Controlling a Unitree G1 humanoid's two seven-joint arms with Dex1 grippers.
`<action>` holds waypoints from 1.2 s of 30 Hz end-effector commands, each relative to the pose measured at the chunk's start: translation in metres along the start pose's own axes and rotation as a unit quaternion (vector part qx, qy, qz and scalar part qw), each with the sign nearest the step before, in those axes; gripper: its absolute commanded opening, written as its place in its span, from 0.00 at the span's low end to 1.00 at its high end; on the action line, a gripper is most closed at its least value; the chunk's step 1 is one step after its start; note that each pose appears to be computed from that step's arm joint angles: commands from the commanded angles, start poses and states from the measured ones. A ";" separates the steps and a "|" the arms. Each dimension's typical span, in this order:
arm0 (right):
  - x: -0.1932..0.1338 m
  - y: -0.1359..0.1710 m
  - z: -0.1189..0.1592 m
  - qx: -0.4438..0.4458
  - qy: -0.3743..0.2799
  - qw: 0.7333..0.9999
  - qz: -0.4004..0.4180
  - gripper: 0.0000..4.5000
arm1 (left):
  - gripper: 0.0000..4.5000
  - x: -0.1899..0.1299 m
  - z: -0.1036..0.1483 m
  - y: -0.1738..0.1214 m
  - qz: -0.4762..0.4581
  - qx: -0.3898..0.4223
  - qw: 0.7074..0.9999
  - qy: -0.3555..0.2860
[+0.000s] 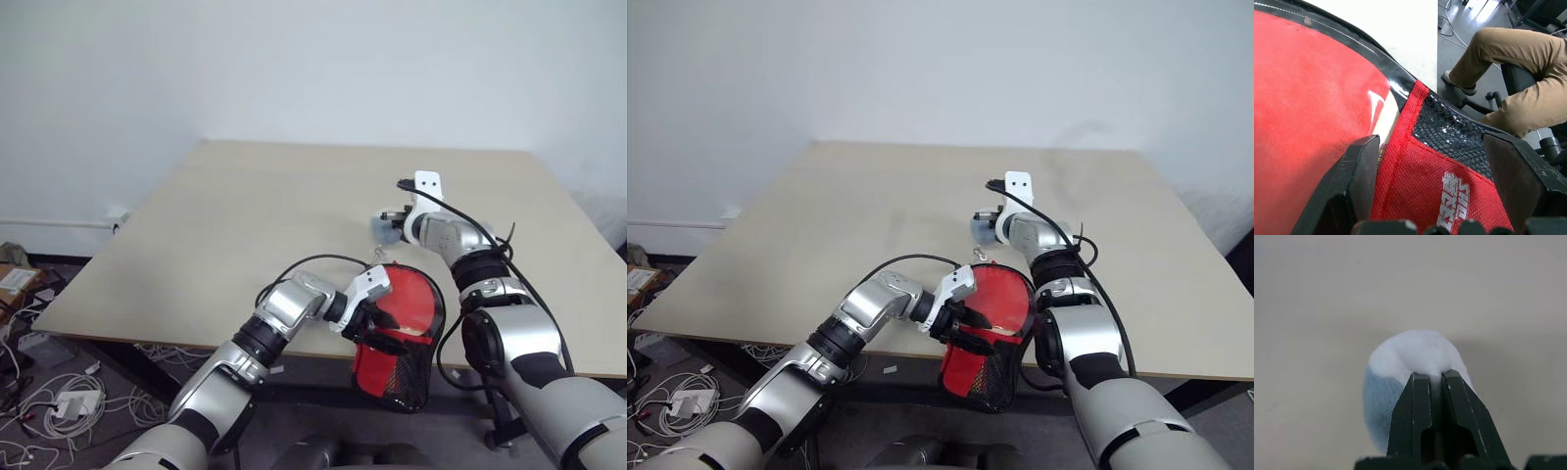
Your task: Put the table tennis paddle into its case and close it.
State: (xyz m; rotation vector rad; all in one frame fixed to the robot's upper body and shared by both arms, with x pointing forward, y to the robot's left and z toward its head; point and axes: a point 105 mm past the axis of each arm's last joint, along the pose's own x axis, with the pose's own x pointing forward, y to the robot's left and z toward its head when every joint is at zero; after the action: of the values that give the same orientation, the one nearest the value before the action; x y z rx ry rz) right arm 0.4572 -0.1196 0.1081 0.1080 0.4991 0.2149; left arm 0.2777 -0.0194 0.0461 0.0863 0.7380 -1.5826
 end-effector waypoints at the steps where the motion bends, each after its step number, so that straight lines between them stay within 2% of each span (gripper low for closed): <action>1: -0.024 -0.024 0.060 -0.011 -0.084 0.996 -0.038 0.00 | 0.79 0.001 -0.044 0.012 0.038 -0.076 0.995 0.058; 7: -0.054 -0.070 0.068 -0.018 -0.097 0.991 -0.092 0.00 | 0.79 0.002 -0.043 0.011 0.035 -0.080 0.994 0.059; 14: -0.078 -0.107 0.044 0.017 -0.080 0.988 -0.134 0.00 | 0.79 0.005 -0.041 0.010 0.031 -0.080 0.995 0.059; 19: -0.081 -0.098 0.028 0.035 -0.076 0.989 -0.124 0.00 | 0.79 0.003 -0.026 0.014 0.042 -0.038 0.998 0.018; 27: -0.078 -0.079 0.019 0.046 -0.071 0.991 -0.107 0.00 | 0.79 0.003 0.031 0.018 0.066 0.048 0.996 -0.046; 31: -0.078 -0.074 0.019 0.050 -0.072 0.991 -0.102 0.00 | 0.79 0.015 0.062 0.026 0.105 0.044 0.989 -0.091; 36: -0.077 -0.066 0.010 0.055 -0.058 0.993 -0.092 0.00 | 0.79 0.029 0.078 0.032 0.128 0.046 0.986 -0.099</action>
State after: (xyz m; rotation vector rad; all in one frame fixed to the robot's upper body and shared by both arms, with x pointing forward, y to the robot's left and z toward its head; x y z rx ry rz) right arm 0.4082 -0.2043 0.1273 0.1759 0.4512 -0.0064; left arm 0.3209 -0.0761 0.0660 0.0825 0.5381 -1.3754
